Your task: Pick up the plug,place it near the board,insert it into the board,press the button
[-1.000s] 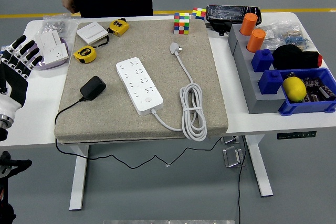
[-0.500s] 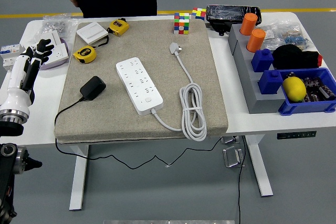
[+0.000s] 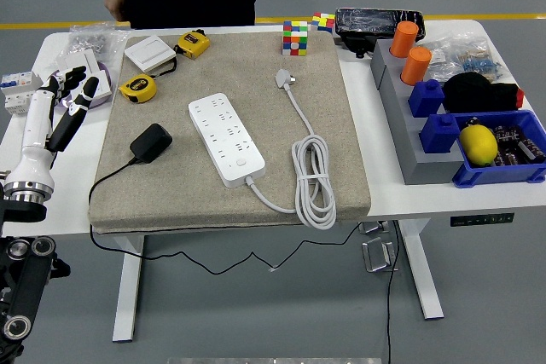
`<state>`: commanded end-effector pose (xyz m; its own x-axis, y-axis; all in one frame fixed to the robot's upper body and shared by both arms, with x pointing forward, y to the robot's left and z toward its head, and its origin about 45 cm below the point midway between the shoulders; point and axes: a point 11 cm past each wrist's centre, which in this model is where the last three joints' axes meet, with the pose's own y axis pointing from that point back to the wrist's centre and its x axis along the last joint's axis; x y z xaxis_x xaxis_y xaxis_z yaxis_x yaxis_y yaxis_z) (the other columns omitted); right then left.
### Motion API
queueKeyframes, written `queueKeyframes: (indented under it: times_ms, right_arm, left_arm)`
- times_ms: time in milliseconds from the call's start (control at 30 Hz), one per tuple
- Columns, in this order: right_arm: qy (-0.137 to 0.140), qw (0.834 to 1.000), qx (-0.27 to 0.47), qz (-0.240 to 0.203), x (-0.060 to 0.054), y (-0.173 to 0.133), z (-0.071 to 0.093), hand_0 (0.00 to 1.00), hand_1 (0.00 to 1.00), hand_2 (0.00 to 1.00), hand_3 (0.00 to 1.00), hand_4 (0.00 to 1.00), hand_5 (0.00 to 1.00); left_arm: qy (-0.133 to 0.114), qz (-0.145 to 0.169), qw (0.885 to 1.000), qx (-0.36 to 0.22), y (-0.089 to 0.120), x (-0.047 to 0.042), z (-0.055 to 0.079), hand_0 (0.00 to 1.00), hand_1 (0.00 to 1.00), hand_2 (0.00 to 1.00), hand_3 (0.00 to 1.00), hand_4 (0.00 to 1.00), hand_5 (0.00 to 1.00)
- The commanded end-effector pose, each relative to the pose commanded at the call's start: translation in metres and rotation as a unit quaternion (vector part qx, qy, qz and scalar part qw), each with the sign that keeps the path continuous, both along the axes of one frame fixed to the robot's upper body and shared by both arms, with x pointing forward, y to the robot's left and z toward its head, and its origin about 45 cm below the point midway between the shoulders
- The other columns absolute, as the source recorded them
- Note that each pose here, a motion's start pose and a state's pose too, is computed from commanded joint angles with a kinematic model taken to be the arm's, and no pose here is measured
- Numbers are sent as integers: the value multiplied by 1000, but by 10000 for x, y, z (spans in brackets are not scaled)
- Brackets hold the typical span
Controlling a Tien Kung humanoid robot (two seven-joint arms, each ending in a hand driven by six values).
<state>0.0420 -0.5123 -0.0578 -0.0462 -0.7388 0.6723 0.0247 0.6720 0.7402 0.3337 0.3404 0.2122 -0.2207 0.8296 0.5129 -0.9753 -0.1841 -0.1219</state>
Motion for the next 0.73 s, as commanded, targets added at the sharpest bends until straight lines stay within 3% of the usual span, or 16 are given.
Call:
queueKeyframes:
  times_ms: [33,67,233,267,433,467,567,733]
  right_arm:
    - [-3,1000,7,-9,2,4,-6,816,773,748,763,998,998]
    - [-5,1000,15,-17,1,6,-11,601,550,541,468,940,675]
    - [-2,996,70,-51,-33,42,-56,601,550,541,468,940,675]
    - [6,995,85,-53,-48,53,-65,330,290,334,244,916,480]
    - [43,978,181,-94,-132,130,-81,330,290,334,244,916,480]
    - [49,974,199,-97,-139,156,-83,251,238,287,195,898,392]
    - [71,958,257,-108,-155,197,-49,251,238,287,195,898,392]
    - [77,933,334,-107,-130,270,-3,251,238,287,195,898,392]
  left_arm:
    - [1,1,1000,0,4,1,-2,833,834,789,768,998,998]
    - [1,1,1000,0,5,3,-2,832,830,784,754,998,998]
    - [3,-2,1000,2,-16,13,-7,832,830,784,754,998,998]
    - [3,-2,1000,2,-17,15,-7,832,828,784,752,998,998]
    - [4,-2,1000,4,-17,20,-9,832,828,784,752,998,998]
    - [5,-2,1000,4,-15,20,-10,832,826,783,756,998,998]
    - [4,0,1000,5,-6,20,-7,832,826,783,756,998,998]
    - [1,0,1000,4,-5,31,15,832,826,783,756,998,998]
